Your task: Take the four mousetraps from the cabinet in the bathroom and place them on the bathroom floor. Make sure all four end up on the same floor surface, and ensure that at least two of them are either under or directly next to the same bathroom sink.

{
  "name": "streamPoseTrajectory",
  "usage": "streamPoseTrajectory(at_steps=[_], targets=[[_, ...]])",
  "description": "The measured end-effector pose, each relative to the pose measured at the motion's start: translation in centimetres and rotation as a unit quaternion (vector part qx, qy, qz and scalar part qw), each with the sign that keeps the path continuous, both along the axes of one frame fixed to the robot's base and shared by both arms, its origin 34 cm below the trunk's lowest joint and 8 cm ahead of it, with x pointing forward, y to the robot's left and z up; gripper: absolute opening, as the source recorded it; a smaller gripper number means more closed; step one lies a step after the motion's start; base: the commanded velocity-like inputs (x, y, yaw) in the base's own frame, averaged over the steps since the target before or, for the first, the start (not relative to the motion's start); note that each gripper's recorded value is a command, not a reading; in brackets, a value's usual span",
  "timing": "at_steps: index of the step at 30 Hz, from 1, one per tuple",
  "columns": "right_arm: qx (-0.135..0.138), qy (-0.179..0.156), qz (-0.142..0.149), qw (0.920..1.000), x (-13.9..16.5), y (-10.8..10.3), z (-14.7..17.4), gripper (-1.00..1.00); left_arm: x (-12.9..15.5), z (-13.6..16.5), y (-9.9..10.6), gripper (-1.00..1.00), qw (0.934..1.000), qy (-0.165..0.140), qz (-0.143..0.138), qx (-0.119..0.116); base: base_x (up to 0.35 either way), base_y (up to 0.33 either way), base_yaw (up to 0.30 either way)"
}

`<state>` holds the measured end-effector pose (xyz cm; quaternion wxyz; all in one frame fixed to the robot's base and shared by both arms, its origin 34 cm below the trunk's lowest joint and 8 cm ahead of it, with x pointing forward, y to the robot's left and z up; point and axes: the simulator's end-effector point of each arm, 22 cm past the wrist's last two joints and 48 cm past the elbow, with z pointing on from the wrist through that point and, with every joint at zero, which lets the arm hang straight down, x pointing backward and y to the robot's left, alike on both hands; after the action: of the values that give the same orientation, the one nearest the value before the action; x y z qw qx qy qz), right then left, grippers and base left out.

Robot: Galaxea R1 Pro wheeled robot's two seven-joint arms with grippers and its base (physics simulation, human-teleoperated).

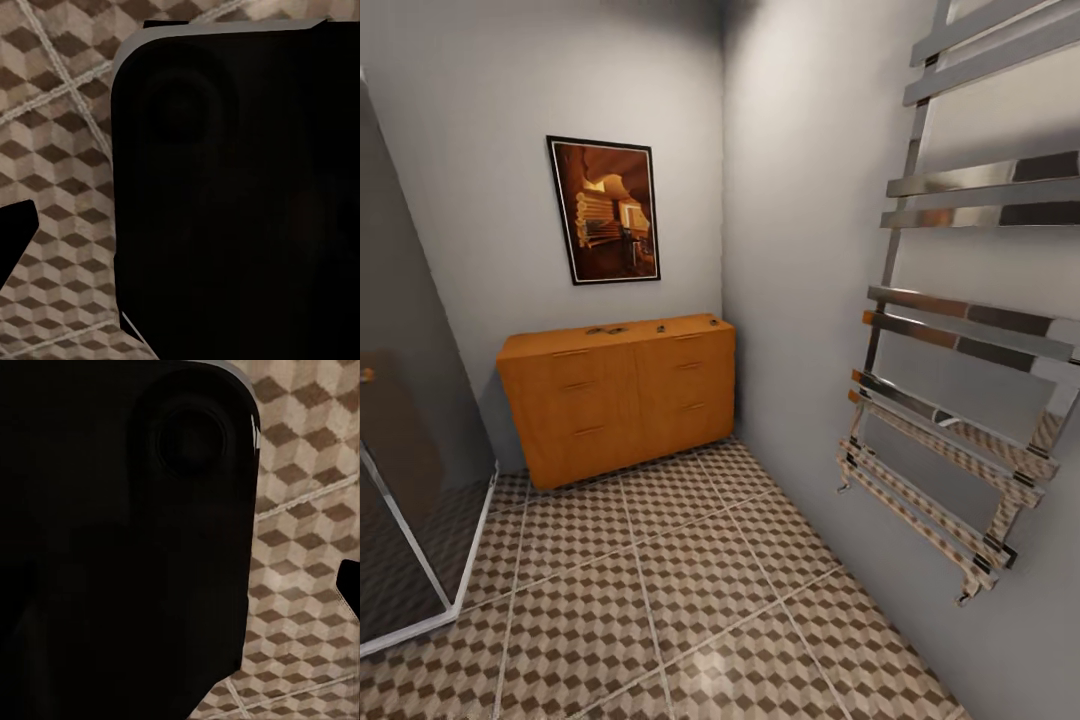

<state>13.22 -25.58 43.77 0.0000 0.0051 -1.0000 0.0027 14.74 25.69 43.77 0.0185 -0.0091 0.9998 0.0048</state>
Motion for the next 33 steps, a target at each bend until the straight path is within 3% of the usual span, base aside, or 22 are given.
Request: streamPoseTrajectory(at_steps=[23, 33], targets=[[0.0, 0.0, 0.0, 1.0, -0.01, 0.0, 0.0, 1.0, 0.0, 0.0, 0.0, 1.0, 1.0, 0.0, 0.0, 0.0, 0.0, 0.0, 0.274], [0.0, 0.0, -0.002, 1.0, -0.03, -0.01, 0.01, 1.0, -0.03, 0.01, -0.04, 1.0, 1.0, 0.0, 0.001, 0.0, 0.102, 0.0, 0.088]])
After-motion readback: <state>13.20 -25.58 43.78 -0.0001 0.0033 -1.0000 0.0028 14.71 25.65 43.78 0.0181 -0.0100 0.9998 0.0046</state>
